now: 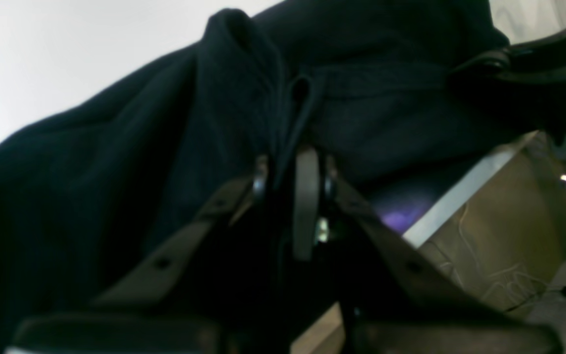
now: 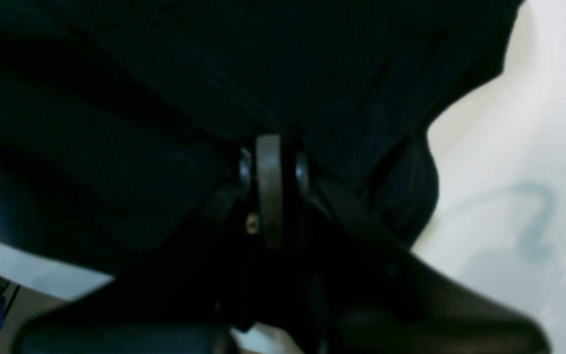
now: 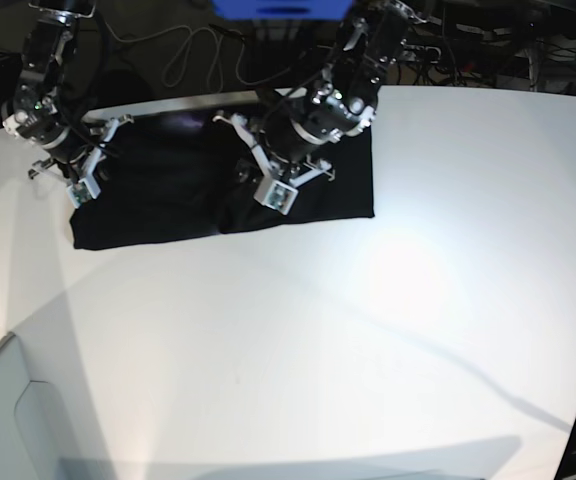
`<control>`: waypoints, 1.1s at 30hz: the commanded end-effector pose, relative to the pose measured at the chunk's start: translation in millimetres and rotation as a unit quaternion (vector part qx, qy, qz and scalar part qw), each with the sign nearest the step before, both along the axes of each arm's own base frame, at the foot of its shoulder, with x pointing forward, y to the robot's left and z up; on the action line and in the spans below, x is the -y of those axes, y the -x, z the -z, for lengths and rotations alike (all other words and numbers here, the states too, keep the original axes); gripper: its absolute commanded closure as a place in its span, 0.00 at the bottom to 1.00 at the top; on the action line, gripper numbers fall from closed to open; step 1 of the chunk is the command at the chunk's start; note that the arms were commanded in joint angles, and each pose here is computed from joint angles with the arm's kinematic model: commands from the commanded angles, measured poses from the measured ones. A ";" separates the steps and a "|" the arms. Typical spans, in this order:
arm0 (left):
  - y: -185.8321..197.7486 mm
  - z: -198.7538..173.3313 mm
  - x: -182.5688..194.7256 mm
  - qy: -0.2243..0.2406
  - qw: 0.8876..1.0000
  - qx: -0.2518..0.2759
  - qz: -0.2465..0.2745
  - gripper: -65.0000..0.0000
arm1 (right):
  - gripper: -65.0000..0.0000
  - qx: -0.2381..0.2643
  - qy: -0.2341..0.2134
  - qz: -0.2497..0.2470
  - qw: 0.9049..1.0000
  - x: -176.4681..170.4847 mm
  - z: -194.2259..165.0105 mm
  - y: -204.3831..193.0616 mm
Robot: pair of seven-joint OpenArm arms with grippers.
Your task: Fold the T-shirt properly
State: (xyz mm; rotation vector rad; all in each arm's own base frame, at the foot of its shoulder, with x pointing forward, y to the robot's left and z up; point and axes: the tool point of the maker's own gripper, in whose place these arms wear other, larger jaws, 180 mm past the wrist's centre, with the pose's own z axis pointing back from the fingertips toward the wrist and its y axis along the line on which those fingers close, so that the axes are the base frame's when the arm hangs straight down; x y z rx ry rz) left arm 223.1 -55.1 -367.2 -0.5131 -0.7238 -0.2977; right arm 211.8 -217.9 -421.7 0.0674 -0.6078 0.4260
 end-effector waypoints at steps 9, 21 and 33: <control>-11.9 -29.5 0.4 0.070 0.996 -0.005 -0.061 0.72 | 1.00 0.008 0.019 -0.015 1.000 3.3 -9.9 -3.0; -12.5 -65.7 3.4 0.111 0.992 0.025 -0.056 0.50 | 0.53 0.022 0.026 -0.017 0.999 4.7 -19.2 -7.1; -31.8 -48.0 -86.5 0.049 0.986 0.034 -0.157 0.40 | 0.38 0.105 0.065 0.048 0.991 40.5 -74.9 -20.5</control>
